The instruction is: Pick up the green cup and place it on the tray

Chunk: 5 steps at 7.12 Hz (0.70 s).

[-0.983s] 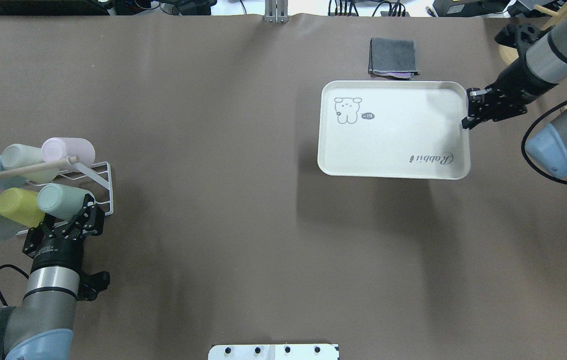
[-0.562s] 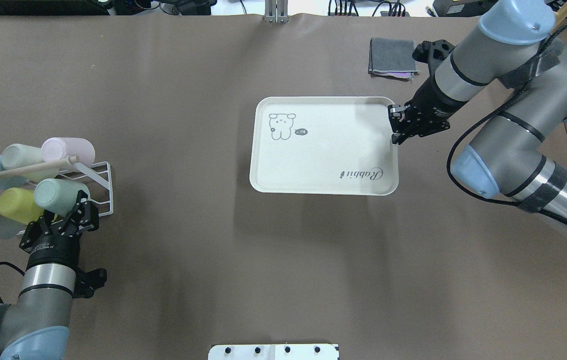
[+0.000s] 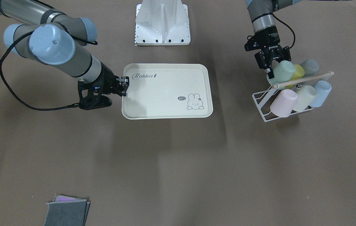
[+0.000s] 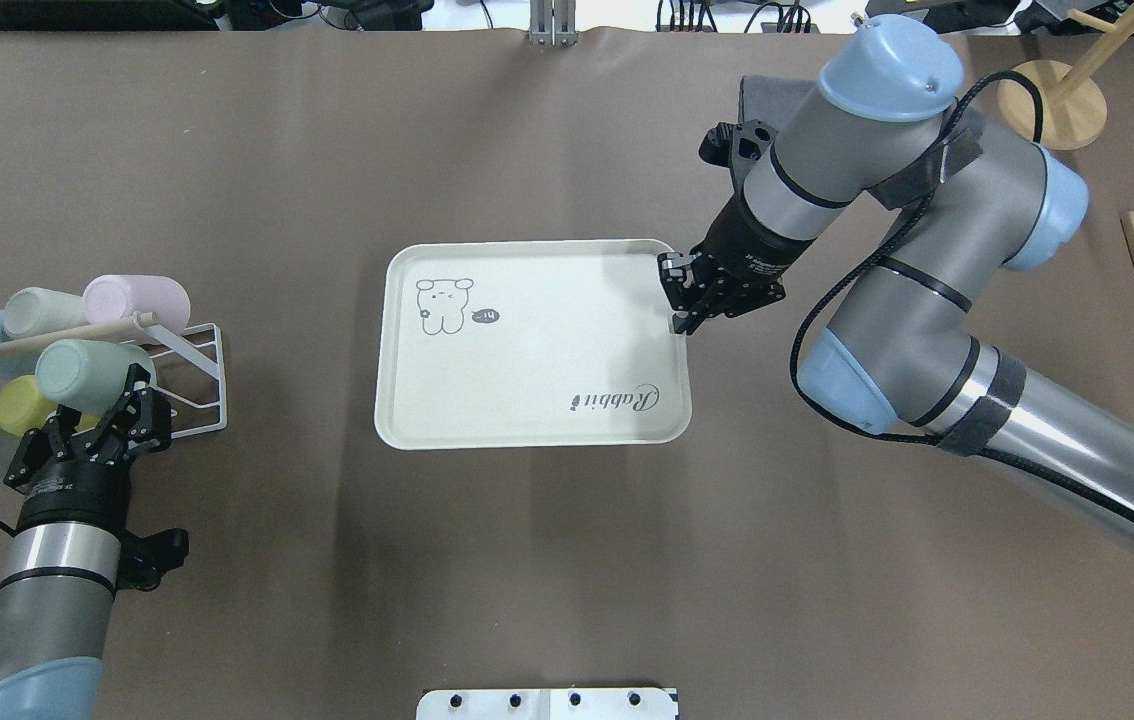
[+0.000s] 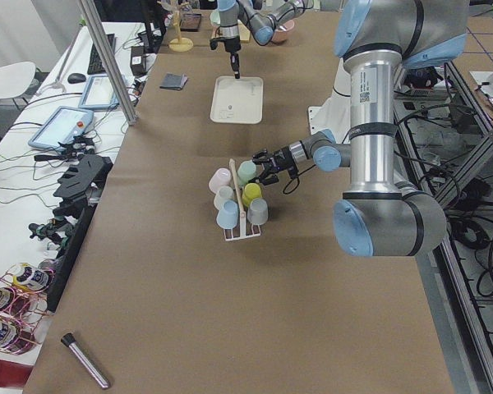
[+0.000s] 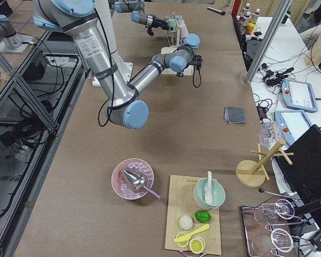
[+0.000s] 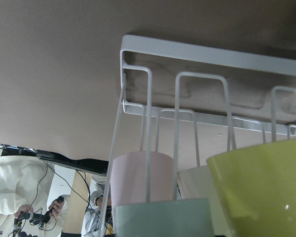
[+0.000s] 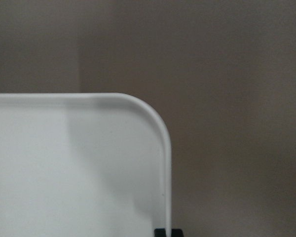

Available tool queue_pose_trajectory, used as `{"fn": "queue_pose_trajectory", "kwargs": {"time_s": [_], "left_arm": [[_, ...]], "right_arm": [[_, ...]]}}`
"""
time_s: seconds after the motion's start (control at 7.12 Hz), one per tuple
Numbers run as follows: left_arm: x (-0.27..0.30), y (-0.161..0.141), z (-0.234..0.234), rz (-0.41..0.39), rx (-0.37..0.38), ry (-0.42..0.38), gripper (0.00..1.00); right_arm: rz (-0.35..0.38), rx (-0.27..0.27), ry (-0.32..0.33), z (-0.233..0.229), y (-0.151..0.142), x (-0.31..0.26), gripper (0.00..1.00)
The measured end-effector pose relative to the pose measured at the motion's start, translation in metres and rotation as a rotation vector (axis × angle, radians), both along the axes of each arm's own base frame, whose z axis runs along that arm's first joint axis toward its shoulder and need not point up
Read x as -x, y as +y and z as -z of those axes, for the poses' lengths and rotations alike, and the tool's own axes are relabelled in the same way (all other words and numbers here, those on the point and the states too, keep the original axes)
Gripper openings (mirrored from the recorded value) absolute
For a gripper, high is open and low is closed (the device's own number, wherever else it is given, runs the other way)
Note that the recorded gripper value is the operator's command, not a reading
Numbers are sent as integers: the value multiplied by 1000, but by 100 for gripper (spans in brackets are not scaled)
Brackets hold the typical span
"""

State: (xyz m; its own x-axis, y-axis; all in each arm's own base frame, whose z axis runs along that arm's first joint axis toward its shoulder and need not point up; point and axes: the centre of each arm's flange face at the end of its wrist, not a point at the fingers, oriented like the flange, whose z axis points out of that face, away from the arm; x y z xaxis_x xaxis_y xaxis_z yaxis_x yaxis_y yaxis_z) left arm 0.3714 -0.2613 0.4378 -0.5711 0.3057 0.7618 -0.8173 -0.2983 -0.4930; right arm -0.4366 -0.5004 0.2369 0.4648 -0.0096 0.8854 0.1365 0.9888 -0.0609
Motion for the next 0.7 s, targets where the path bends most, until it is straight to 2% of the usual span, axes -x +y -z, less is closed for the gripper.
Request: {"fn": "queue_pose_trajectory", "kwargs": {"time_s": [0.28, 0.7], "left_arm": [[21, 2, 9, 4, -12, 6, 22], [55, 4, 41, 14, -37, 54, 22]], "right_arm": [[23, -16, -24, 2, -3, 37, 0], [32, -24, -12, -15, -3, 71, 0]]}}
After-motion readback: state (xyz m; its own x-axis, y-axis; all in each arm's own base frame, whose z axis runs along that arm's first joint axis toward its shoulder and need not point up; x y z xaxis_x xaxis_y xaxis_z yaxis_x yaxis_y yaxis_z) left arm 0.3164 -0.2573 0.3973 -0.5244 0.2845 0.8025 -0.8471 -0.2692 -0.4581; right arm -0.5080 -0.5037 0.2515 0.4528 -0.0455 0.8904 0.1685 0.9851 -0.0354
